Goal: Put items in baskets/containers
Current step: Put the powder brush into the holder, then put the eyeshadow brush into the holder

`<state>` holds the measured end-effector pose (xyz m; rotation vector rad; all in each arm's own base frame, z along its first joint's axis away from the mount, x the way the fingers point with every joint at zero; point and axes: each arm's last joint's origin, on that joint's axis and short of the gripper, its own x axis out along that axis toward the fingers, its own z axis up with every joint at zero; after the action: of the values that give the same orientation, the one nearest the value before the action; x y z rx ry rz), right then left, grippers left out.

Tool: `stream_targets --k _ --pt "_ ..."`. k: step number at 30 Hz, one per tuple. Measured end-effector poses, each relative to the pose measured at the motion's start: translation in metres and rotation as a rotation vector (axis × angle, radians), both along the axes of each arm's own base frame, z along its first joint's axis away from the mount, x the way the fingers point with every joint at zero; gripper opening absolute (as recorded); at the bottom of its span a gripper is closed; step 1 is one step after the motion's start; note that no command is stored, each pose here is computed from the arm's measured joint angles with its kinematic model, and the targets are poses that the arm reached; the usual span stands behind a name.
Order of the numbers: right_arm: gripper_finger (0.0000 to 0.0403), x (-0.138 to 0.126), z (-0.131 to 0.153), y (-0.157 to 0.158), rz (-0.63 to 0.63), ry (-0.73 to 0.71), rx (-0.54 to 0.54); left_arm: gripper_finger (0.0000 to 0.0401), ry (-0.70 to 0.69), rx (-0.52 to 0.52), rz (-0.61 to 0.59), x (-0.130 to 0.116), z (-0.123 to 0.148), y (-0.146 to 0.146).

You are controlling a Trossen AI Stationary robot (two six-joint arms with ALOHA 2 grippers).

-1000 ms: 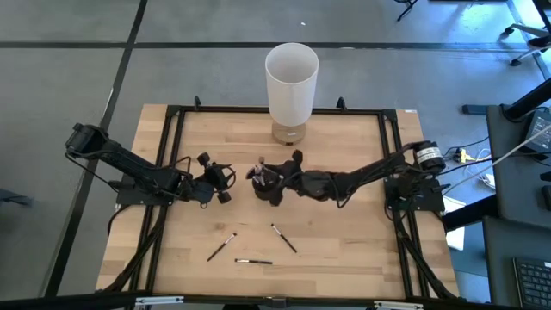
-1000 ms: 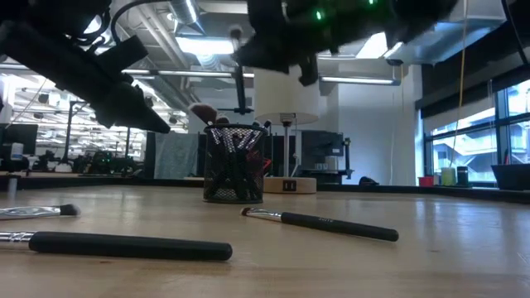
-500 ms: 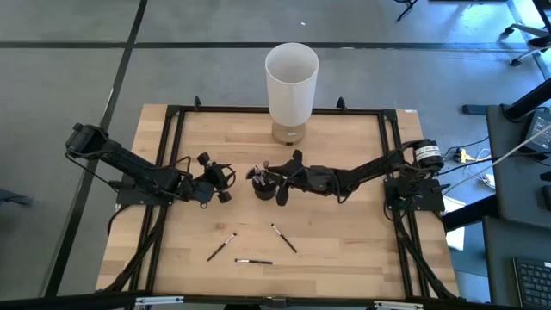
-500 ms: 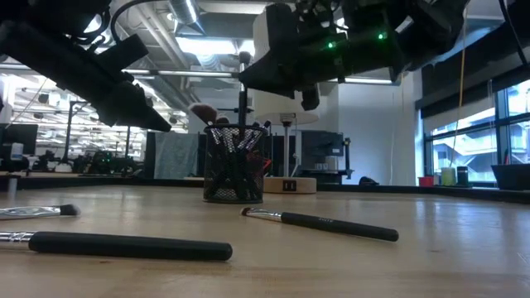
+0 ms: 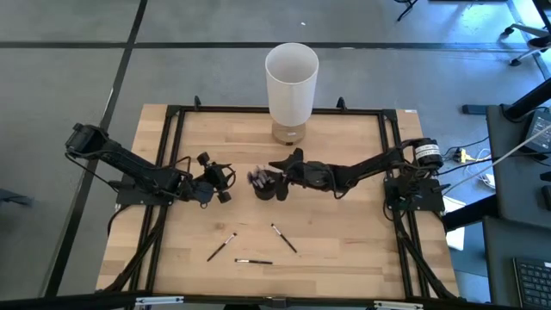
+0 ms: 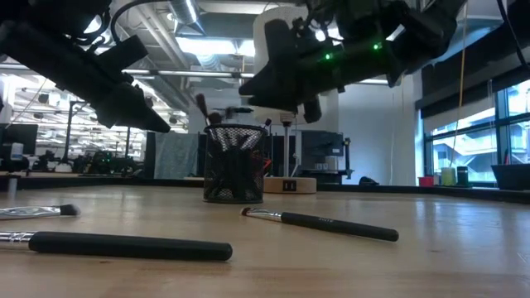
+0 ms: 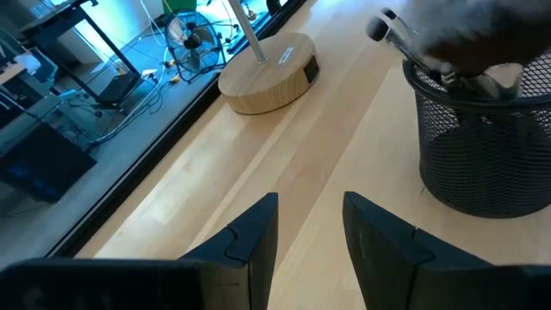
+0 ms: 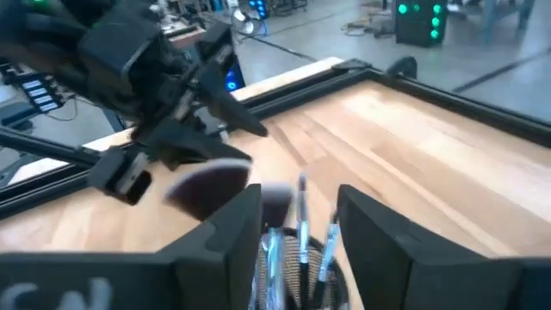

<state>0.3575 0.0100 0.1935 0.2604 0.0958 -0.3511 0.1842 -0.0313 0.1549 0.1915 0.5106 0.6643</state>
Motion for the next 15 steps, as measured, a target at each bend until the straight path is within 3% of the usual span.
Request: stream_targets --k 8,15 --pt "0.0170 -0.002 0.005 -0.001 -0.001 -0.010 0.009 0.0127 0.004 0.000 -0.001 0.000 0.000 0.000" --pt "0.0170 -0.019 0.043 0.004 -0.017 -0.045 -0.042 0.0127 0.003 -0.002 0.000 0.000 0.000 0.000"
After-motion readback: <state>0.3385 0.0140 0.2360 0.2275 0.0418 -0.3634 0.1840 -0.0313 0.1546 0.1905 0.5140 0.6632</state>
